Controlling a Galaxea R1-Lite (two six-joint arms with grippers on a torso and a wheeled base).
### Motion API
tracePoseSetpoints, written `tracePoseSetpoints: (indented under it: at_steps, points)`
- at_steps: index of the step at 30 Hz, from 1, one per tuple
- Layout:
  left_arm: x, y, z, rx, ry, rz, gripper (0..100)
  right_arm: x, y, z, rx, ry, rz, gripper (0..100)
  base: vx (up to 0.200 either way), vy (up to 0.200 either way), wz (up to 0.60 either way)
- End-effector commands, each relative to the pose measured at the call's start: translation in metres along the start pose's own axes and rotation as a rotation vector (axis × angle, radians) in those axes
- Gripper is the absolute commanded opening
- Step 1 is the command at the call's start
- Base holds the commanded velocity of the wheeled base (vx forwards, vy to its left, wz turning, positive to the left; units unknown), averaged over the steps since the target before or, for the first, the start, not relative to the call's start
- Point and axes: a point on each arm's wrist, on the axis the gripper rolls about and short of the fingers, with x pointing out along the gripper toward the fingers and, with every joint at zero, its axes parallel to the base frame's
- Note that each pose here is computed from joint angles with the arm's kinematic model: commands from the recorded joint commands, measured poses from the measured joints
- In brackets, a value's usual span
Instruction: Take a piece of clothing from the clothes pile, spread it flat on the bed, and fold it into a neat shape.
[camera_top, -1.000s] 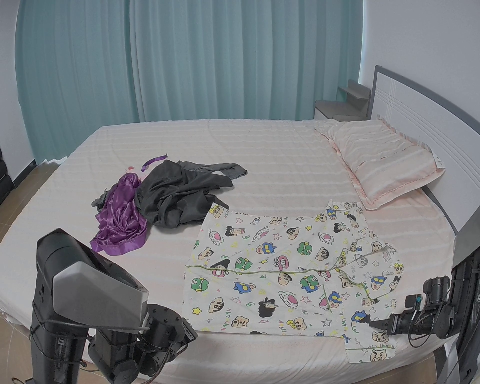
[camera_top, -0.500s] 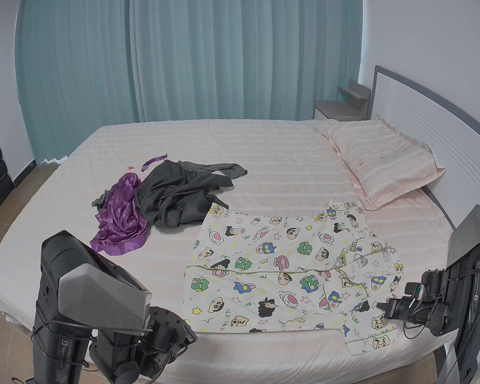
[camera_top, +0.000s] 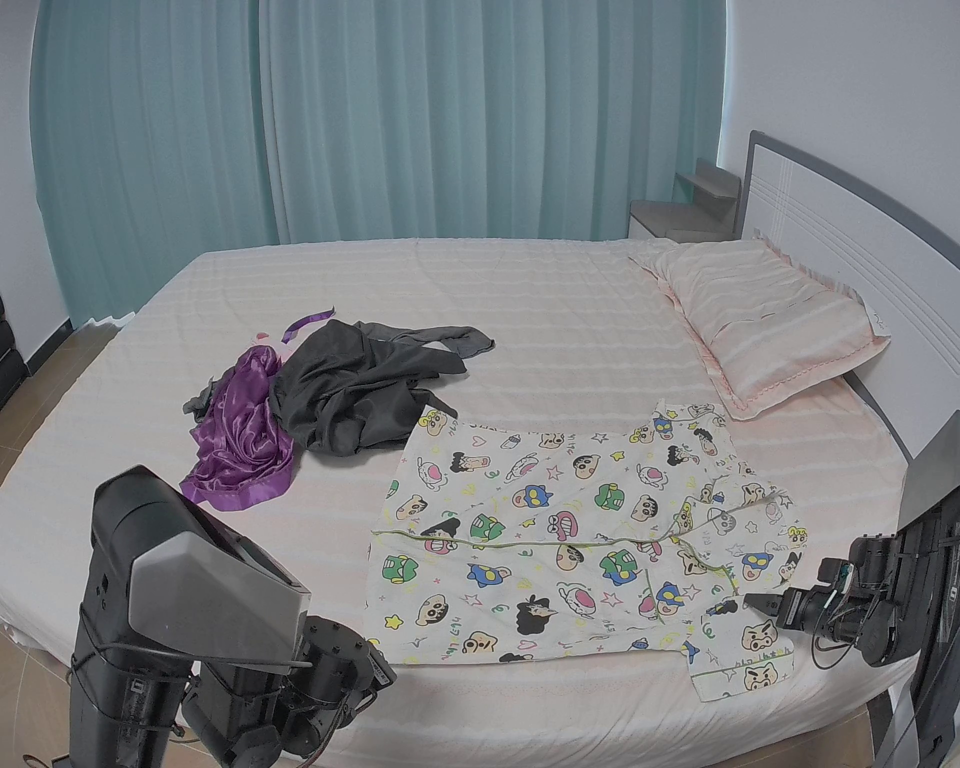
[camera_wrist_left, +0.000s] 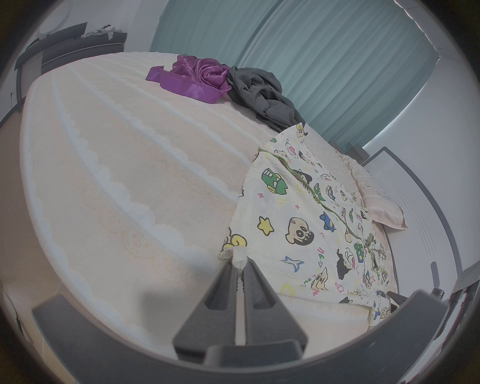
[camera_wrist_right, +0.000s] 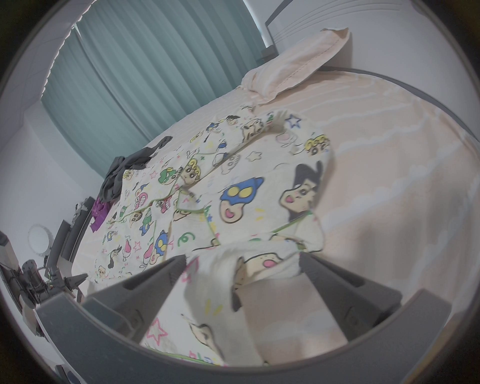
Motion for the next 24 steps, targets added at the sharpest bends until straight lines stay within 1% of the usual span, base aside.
tracePoseSetpoints:
  at_steps: [1, 6, 9, 11, 13, 14, 15, 16, 17, 19, 21, 22, 23, 24]
  points:
    - [0.001, 0.001, -0.001, 0.002, 0.002, 0.004, 0, -0.012, -0.009, 0.008, 0.022, -0.052, -0.033, 100, 0.000, 0.000, 0.00]
    - [0.001, 0.001, -0.001, 0.000, 0.002, 0.004, 0, -0.025, -0.021, 0.017, 0.052, -0.108, -0.077, 100, 0.000, 0.000, 0.00]
    - [0.000, 0.001, -0.001, 0.000, 0.001, 0.003, 0, -0.032, -0.024, 0.021, 0.058, -0.134, -0.081, 100, 0.000, 0.000, 0.00]
    - [0.000, 0.001, 0.000, -0.001, 0.000, 0.004, 0, -0.038, -0.021, 0.021, 0.063, -0.136, -0.070, 100, 0.000, 0.000, 0.00]
    - [0.000, 0.001, 0.000, -0.001, 0.002, 0.003, 0, -0.055, -0.014, 0.010, 0.063, -0.082, 0.004, 100, 0.000, 0.000, 0.00]
    - [0.000, 0.001, 0.000, -0.001, 0.002, 0.003, 0, -0.055, -0.014, 0.010, 0.063, -0.082, 0.004, 100, 0.000, 0.000, 0.00]
    - [0.000, 0.001, 0.000, -0.001, 0.000, 0.004, 0, -0.055, -0.015, 0.008, 0.026, -0.058, 0.037, 100, 0.000, 0.000, 0.00]
    - [0.000, 0.001, 0.000, -0.001, 0.000, 0.004, 0, -0.057, -0.023, 0.002, -0.033, -0.026, 0.022, 100, 0.000, 0.000, 0.00]
    - [0.000, 0.001, 0.000, -0.001, 0.000, 0.004, 0, -0.057, -0.024, 0.001, -0.045, -0.020, 0.021, 100, 0.000, 0.000, 0.00]
    - [0.000, 0.001, 0.000, -0.001, 0.000, 0.004, 0, -0.057, -0.030, -0.010, -0.142, 0.053, 0.049, 100, 0.000, 0.000, 0.00]
    - [0.000, 0.001, 0.000, -0.001, 0.000, 0.004, 0, -0.060, -0.035, -0.016, -0.207, 0.085, 0.085, 100, 0.000, 0.000, 0.00]
    - [0.000, 0.001, 0.000, -0.001, 0.000, 0.004, 0, -0.060, -0.035, -0.016, -0.207, 0.085, 0.085, 100, 0.000, 0.000, 0.00]
    - [0.000, 0.001, 0.000, -0.001, 0.000, 0.004, 0, -0.062, -0.035, -0.020, -0.238, 0.105, 0.113, 100, 0.000, 0.000, 0.00]
    - [0.000, 0.001, 0.000, -0.001, 0.000, 0.004, 0, -0.063, -0.035, -0.021, -0.246, 0.114, 0.125, 100, 0.000, 0.000, 0.00]
